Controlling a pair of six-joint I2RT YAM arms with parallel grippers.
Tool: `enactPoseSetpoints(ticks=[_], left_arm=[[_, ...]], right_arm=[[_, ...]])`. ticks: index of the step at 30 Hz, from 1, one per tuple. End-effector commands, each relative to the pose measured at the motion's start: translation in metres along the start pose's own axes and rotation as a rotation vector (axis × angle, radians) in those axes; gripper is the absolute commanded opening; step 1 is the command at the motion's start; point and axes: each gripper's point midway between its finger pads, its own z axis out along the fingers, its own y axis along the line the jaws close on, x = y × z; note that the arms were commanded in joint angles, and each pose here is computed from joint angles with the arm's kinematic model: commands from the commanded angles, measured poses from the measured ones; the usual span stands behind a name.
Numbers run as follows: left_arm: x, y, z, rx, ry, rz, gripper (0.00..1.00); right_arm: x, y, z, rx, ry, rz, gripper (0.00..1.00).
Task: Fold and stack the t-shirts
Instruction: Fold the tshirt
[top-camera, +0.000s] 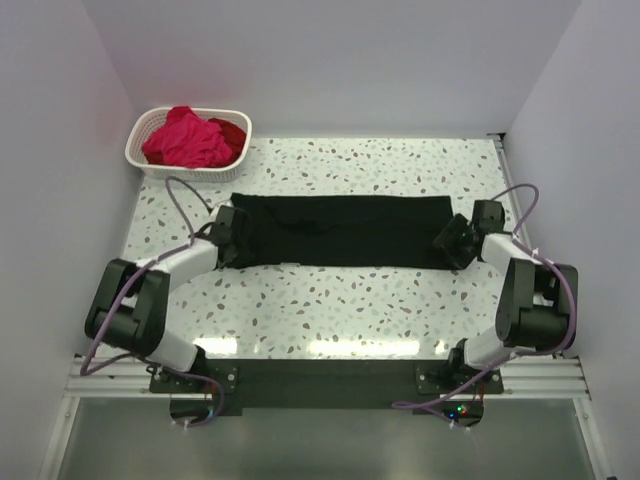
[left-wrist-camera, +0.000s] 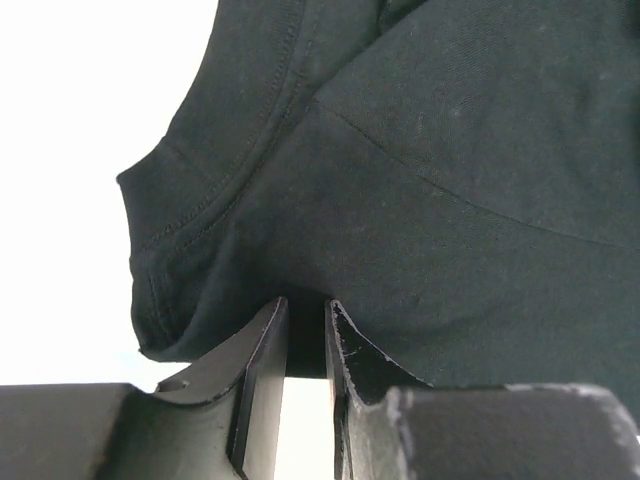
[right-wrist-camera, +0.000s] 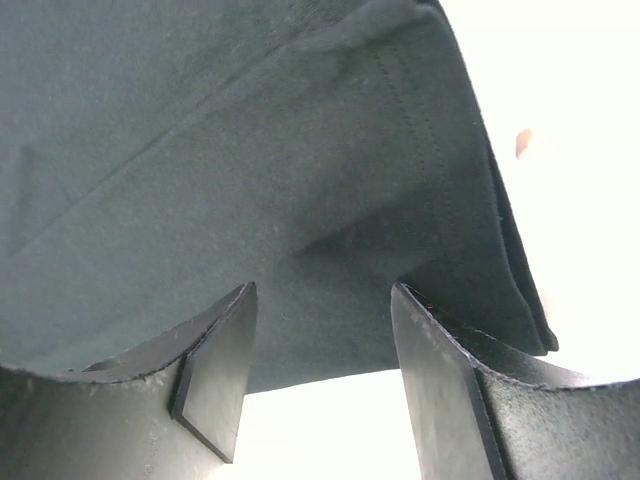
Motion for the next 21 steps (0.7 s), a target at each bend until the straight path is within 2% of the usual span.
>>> enactPoseSetpoints(ticks=[1,3,4,6,8,12,13,15,17,21], left_arm=[[0.063,0.033,-0.018,-0.017,0.157,-0.008,0.27],[0.085,0.05,-0.029,-0.03,0.187,-0.015,0.28],[0.085,0.052,-0.04,-0.005,0.161,-0.027,0.28],[0.077,0.053,-0.053,0.011,0.116,-0.043,0.33],[0.054,0.05,-0.072,0.037,0.021,-0.056,0.39],[0.011,0.026,-0.098,0.14,-0.1,-0.077,0.48],[-0.003,0.013,-0.103,0.187,-0.137,-0.086,0.53],[-0.012,0.001,-0.1,0.223,-0.151,-0.08,0.58],[-0.031,-0.019,-0.1,0.289,-0.19,-0.089,0.66],[-0.064,-0.053,-0.085,0.335,-0.206,-0.088,0.66]], right_arm=[[0.054,-0.044,-0.011,0.113,0.141,0.041,0.61],[0.056,-0.046,-0.022,0.117,0.129,0.025,0.62],[0.051,-0.042,-0.031,0.096,0.096,0.0,0.62],[0.048,-0.041,-0.041,0.092,0.076,-0.022,0.62],[0.041,-0.025,-0.055,0.025,0.027,-0.052,0.63],[0.035,0.037,-0.076,-0.165,-0.057,-0.179,0.64],[0.049,0.063,-0.08,-0.227,-0.041,-0.26,0.64],[0.051,0.105,-0.088,-0.349,-0.064,-0.345,0.64],[0.076,0.138,-0.088,-0.432,-0.001,-0.447,0.64],[0.095,0.204,-0.095,-0.557,0.023,-0.575,0.62]])
